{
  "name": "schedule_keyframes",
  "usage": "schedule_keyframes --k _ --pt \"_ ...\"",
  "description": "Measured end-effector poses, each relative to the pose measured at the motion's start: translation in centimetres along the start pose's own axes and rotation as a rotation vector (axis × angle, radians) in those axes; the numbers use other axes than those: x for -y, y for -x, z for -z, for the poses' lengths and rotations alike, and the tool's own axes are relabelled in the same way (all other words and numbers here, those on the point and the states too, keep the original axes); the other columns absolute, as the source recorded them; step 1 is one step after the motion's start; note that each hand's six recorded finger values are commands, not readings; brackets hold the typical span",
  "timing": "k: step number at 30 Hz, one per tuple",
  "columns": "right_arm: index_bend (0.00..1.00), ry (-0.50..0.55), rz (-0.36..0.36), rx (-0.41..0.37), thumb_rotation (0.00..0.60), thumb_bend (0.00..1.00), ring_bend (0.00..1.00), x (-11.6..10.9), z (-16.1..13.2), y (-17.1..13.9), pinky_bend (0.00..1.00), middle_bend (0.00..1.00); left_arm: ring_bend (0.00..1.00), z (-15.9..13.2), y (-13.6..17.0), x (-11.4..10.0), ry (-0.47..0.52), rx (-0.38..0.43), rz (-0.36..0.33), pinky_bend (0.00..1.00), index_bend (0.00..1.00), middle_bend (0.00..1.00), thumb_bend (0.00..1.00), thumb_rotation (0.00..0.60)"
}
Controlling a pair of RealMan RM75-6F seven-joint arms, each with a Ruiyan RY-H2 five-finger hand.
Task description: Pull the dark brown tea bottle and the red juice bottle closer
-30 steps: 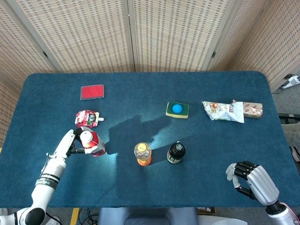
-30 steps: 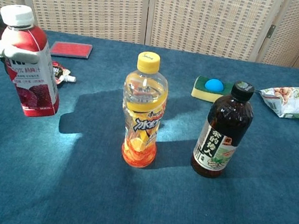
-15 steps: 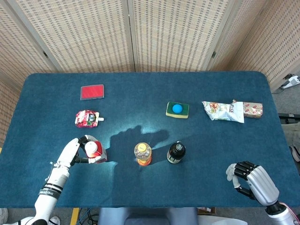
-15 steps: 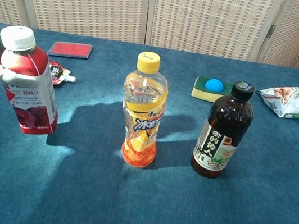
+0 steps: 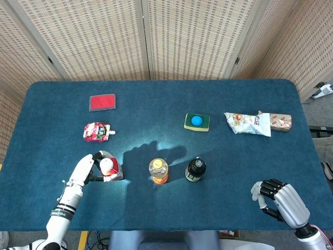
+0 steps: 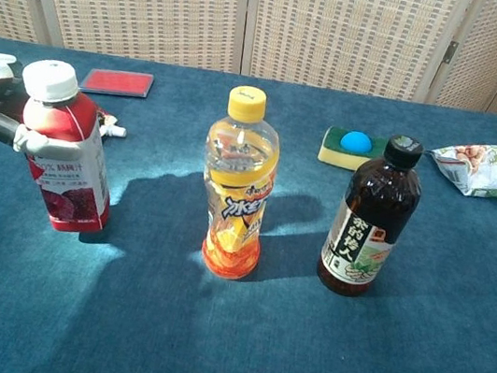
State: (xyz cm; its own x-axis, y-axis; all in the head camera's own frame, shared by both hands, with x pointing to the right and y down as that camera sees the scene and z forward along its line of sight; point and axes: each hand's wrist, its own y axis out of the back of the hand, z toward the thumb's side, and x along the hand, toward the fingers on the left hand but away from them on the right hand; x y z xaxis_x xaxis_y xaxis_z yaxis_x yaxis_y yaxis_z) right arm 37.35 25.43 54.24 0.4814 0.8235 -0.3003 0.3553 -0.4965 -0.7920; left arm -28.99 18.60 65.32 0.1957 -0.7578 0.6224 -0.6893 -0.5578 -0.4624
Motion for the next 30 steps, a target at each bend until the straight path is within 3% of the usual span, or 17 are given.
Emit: schedule_keyframes --k 21,26,30 --pt "0.60 0.000 -0.005 0.004 0.600 0.27 0.47 0.1 0.1 0.1 0.52 0.51 0.40 1.5 -0.4 0.8 -0.018 -0.035 0.025 0.52 0.51 0.43 0.07 0.600" --pt "0.60 -0.001 -0.005 0.004 0.600 0.27 0.47 0.1 0.1 0.1 0.52 0.51 0.35 1.8 -0.4 0.9 -0.013 -0.032 0.019 0.52 0.43 0.33 0.07 0.600" --pt "0.60 -0.001 -0.004 0.004 0.600 0.27 0.47 0.1 0.1 0.1 0.52 0.51 0.26 1.9 -0.3 0.9 -0.012 -0.031 0.026 0.51 0.26 0.16 0.07 0.600"
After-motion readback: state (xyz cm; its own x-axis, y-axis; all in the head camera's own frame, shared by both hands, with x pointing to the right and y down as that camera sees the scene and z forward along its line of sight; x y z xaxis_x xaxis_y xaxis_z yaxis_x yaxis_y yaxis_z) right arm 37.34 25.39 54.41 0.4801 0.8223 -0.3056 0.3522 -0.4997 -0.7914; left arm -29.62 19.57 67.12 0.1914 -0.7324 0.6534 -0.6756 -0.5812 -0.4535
